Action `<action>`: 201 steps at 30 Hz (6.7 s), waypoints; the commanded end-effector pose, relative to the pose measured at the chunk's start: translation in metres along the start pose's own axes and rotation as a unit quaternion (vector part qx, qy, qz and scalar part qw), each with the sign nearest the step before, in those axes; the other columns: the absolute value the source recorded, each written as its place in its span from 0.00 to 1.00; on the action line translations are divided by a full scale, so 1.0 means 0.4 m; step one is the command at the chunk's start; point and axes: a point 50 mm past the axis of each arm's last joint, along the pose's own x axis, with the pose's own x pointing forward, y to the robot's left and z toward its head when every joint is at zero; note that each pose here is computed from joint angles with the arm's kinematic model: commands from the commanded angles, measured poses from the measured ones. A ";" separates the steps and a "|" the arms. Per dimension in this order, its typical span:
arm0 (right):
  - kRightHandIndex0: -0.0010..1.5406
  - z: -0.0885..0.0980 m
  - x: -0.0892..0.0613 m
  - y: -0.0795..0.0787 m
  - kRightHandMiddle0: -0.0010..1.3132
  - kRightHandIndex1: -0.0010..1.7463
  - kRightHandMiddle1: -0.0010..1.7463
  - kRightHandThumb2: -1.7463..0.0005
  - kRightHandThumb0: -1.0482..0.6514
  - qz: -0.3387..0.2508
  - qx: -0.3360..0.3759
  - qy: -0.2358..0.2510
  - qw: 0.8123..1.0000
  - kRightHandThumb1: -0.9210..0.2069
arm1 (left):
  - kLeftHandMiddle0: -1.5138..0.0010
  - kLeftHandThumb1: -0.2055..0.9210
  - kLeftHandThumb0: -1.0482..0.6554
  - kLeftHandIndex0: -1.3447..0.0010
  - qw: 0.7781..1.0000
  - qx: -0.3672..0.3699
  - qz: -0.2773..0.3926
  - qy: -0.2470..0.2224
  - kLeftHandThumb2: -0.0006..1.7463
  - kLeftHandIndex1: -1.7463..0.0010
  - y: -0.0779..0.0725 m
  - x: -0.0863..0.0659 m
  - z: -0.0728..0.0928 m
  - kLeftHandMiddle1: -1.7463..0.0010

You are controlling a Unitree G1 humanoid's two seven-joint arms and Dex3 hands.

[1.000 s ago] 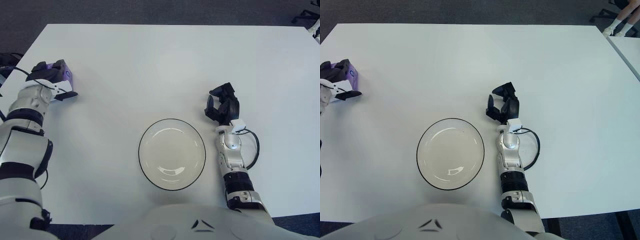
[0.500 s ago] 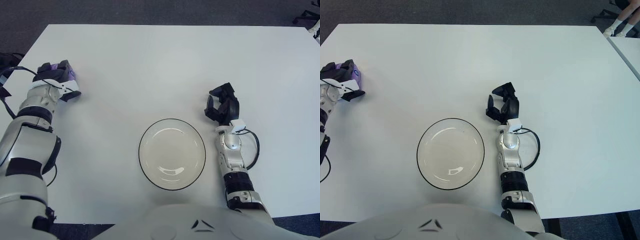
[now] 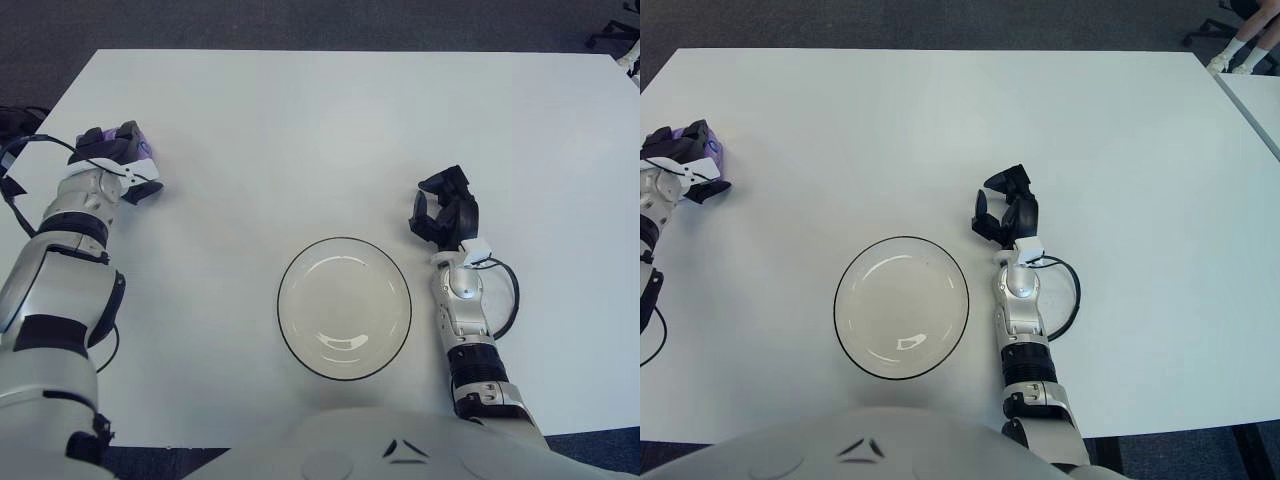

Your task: Put the tissue paper into the plate.

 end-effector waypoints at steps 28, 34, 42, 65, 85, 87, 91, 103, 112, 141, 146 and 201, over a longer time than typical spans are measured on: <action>0.41 -0.113 -0.130 -0.096 0.32 0.90 1.00 0.42 0.38 -0.042 -0.041 0.128 0.990 0.32 | 0.39 0.17 0.61 0.52 0.995 -0.071 -0.032 0.060 0.93 0.00 -0.208 -0.048 -0.027 0.11; 0.41 -0.112 -0.129 -0.095 0.32 0.91 1.00 0.42 0.38 -0.041 -0.039 0.126 0.990 0.32 | 0.39 0.17 0.61 0.52 0.995 -0.073 -0.022 0.058 0.94 0.00 -0.208 -0.048 -0.024 0.10; 0.41 -0.112 -0.129 -0.095 0.32 0.90 1.00 0.42 0.38 -0.040 -0.041 0.125 0.991 0.32 | 0.39 0.16 0.61 0.53 0.995 -0.074 -0.017 0.058 0.95 0.00 -0.209 -0.049 -0.024 0.09; 0.41 -0.113 -0.129 -0.092 0.32 0.89 1.00 0.43 0.38 -0.039 -0.038 0.122 0.991 0.31 | 0.39 0.15 0.62 0.52 0.984 -0.131 0.113 0.040 0.96 0.00 -0.147 -0.045 -0.032 0.08; 0.41 -0.119 -0.125 -0.087 0.31 0.89 1.00 0.44 0.38 -0.035 -0.045 0.127 0.990 0.30 | 0.39 0.15 0.61 0.52 0.909 -0.106 0.402 -0.041 0.96 0.00 -0.049 -0.080 -0.003 0.08; 0.41 -0.119 -0.124 -0.087 0.31 0.89 1.00 0.43 0.38 -0.033 -0.045 0.127 0.990 0.30 | 0.38 0.13 0.61 0.51 0.901 -0.109 0.417 -0.049 0.97 0.00 -0.042 -0.084 0.001 0.08; 0.41 -0.119 -0.124 -0.085 0.31 0.89 1.00 0.43 0.38 -0.032 -0.042 0.127 0.990 0.30 | 0.37 0.11 0.61 0.49 0.877 -0.128 0.456 -0.076 0.99 0.00 -0.022 -0.094 0.022 0.07; 0.41 -0.122 -0.122 -0.080 0.32 0.89 1.00 0.42 0.38 -0.028 -0.039 0.132 0.990 0.32 | 0.37 0.10 0.61 0.49 0.833 -0.163 0.512 -0.129 1.00 0.00 0.038 -0.122 0.078 0.06; 0.41 -0.125 -0.123 -0.077 0.32 0.89 1.00 0.42 0.38 -0.029 -0.039 0.131 0.990 0.32 | 0.39 0.14 0.61 0.51 0.821 -0.207 0.503 -0.175 0.97 0.00 0.058 -0.161 0.102 0.07; 0.40 -0.134 -0.117 -0.068 0.33 0.91 1.00 0.41 0.37 -0.023 -0.040 0.141 0.989 0.33 | 0.38 0.12 0.61 0.50 0.752 -0.257 0.439 -0.419 0.98 0.00 0.111 -0.389 0.268 0.06; 0.40 -0.134 -0.116 -0.068 0.33 0.90 1.00 0.41 0.37 -0.022 -0.042 0.142 0.989 0.33 | 0.39 0.13 0.61 0.51 0.786 -0.237 0.389 -0.417 0.98 0.00 0.133 -0.375 0.272 0.05; 0.40 -0.130 -0.118 -0.072 0.32 0.89 1.00 0.42 0.38 -0.030 -0.037 0.135 0.990 0.31 | 1.00 0.96 0.00 1.00 0.996 0.057 0.032 -0.056 0.18 1.00 0.158 0.007 0.179 1.00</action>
